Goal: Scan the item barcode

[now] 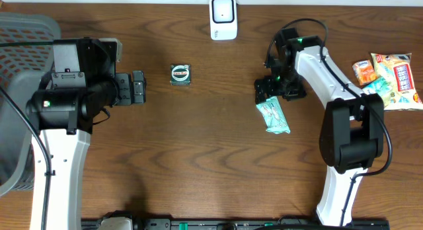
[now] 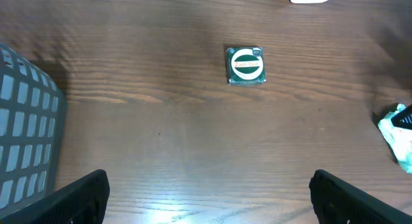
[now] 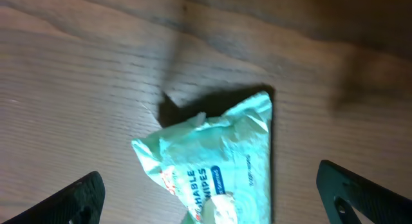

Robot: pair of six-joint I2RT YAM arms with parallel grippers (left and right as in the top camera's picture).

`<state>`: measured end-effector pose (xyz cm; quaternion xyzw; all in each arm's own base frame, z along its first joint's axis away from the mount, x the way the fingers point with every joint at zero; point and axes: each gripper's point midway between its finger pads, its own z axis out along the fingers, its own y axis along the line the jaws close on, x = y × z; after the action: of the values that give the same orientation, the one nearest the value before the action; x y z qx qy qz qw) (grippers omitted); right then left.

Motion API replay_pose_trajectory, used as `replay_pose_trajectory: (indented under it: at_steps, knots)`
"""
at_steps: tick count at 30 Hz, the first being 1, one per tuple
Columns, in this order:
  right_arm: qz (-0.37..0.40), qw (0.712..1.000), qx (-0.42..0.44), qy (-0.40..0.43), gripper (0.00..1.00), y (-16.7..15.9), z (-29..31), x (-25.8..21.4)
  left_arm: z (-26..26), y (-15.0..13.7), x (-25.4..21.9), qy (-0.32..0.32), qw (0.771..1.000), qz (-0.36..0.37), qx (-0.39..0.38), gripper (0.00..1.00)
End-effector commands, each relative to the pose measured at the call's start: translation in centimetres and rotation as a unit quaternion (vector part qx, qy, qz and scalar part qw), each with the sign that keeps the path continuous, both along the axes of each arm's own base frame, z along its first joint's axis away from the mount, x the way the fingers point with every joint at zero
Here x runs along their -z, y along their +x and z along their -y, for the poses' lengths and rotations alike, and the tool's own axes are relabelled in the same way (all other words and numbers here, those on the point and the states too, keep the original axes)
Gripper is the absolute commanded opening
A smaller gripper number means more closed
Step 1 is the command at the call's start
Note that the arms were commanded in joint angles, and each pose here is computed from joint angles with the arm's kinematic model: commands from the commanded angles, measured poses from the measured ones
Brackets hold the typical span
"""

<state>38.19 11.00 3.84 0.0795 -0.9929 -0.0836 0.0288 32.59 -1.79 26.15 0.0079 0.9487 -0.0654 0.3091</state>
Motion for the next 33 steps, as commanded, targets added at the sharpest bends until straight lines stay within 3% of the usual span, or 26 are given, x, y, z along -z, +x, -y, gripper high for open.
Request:
replay_pose_trajectory:
  at_steps: [1,5,12,17,28,33]
  knots:
    - [0.011,1.0,-0.006,0.023,0.99,0.5,-0.7,-0.6,-0.3,0.1,-0.1,0.006,1.0,0.002,0.0,0.98]
    - [0.031,0.999,0.007,0.025,0.99,1.6,-0.9,-0.6,-0.3,0.1,-0.1,0.006,1.0,0.002,0.0,0.98]
    - [0.043,0.991,0.12,0.041,0.99,3.5,-0.7,-0.8,-0.3,0.1,-0.1,0.006,1.0,0.002,0.0,0.98]
    - [0.027,0.99,0.119,0.076,0.99,3.0,-1.9,-1.1,-0.3,0.1,-0.1,0.006,1.0,0.002,0.0,0.98]
    - [-0.004,0.988,0.14,0.066,0.99,1.9,0.0,-1.0,-0.3,0.1,-0.1,0.006,1.0,0.002,0.0,0.98]
    - [-0.006,0.993,0.095,0.064,0.99,1.2,0.2,-1.0,-0.3,0.1,-0.1,0.006,1.0,0.002,0.0,0.98]
